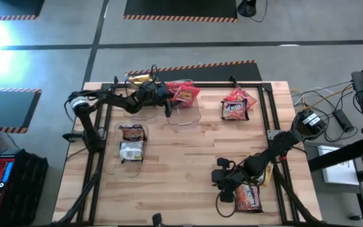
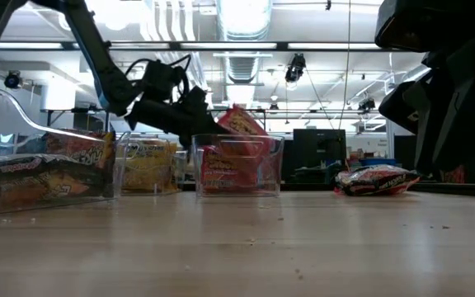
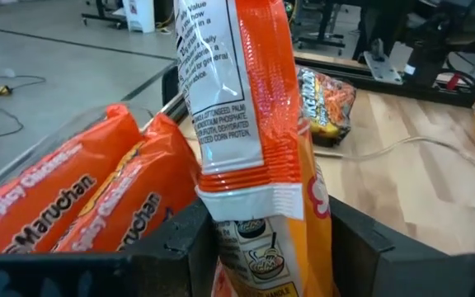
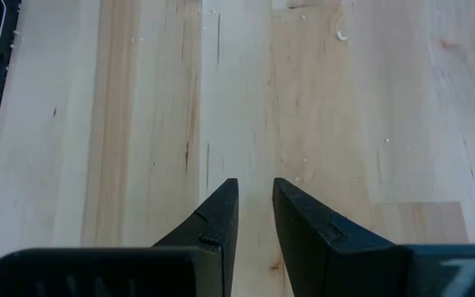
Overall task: Sort Maruchan noodles
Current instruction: Put the orange noodle pack into the top right transparent bin, then put the yellow noodle pack into the top left transparent bin
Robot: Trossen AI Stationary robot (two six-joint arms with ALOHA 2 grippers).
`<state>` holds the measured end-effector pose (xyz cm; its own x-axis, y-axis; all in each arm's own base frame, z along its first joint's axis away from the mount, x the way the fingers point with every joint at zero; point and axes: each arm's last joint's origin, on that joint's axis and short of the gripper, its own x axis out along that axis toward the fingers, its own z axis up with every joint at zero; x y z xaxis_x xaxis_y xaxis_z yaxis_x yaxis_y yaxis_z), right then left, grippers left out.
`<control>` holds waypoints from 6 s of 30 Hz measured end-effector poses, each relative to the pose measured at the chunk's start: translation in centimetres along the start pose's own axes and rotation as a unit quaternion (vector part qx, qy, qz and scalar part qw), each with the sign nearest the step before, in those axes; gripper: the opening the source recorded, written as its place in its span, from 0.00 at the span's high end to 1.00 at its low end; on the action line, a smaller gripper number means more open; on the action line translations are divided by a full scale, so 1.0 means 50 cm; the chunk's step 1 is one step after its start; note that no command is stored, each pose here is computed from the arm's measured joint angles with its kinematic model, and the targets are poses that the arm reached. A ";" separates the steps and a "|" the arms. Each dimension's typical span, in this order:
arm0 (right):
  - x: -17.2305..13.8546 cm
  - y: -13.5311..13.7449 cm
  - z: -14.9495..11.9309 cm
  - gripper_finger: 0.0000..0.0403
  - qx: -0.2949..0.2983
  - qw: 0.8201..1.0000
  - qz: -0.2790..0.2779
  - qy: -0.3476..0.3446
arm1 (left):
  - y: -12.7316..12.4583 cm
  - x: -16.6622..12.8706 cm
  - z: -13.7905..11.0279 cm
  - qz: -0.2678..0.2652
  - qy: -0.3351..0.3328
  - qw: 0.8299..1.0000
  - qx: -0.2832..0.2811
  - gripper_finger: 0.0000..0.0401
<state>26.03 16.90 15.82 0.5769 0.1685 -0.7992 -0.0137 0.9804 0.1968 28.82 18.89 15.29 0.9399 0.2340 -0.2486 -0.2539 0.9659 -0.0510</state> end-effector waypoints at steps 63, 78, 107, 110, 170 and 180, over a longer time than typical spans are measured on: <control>0.000 0.000 0.000 0.83 0.000 1.000 0.000 0.000 | 0.003 -0.039 0.028 0.068 0.074 0.993 -0.063 0.42; 0.000 0.000 0.000 0.83 0.000 1.000 0.000 0.000 | -0.004 -0.008 0.132 0.036 0.080 0.994 -0.057 0.42; 0.000 0.000 0.000 0.83 -0.004 1.000 0.001 0.002 | -0.142 -0.002 0.070 -0.101 0.190 0.973 -0.085 0.42; 0.000 0.000 0.000 0.83 -0.004 1.000 0.001 0.002 | -0.139 -0.002 0.069 -0.083 0.192 0.974 -0.087 0.42; 0.001 0.003 0.003 0.83 -0.002 1.000 0.007 -0.008 | -0.604 -0.094 0.117 -0.138 0.085 0.987 0.013 0.42; 0.001 0.004 0.007 0.83 0.002 1.000 0.011 -0.017 | -0.702 -0.125 0.080 -0.141 0.047 0.988 -0.047 0.42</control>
<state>26.34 17.04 16.03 0.6047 0.1863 -0.7744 -0.0241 0.9761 0.2160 32.74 -16.01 22.48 0.9520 -0.0577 -0.3006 -0.0102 0.9755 -0.2196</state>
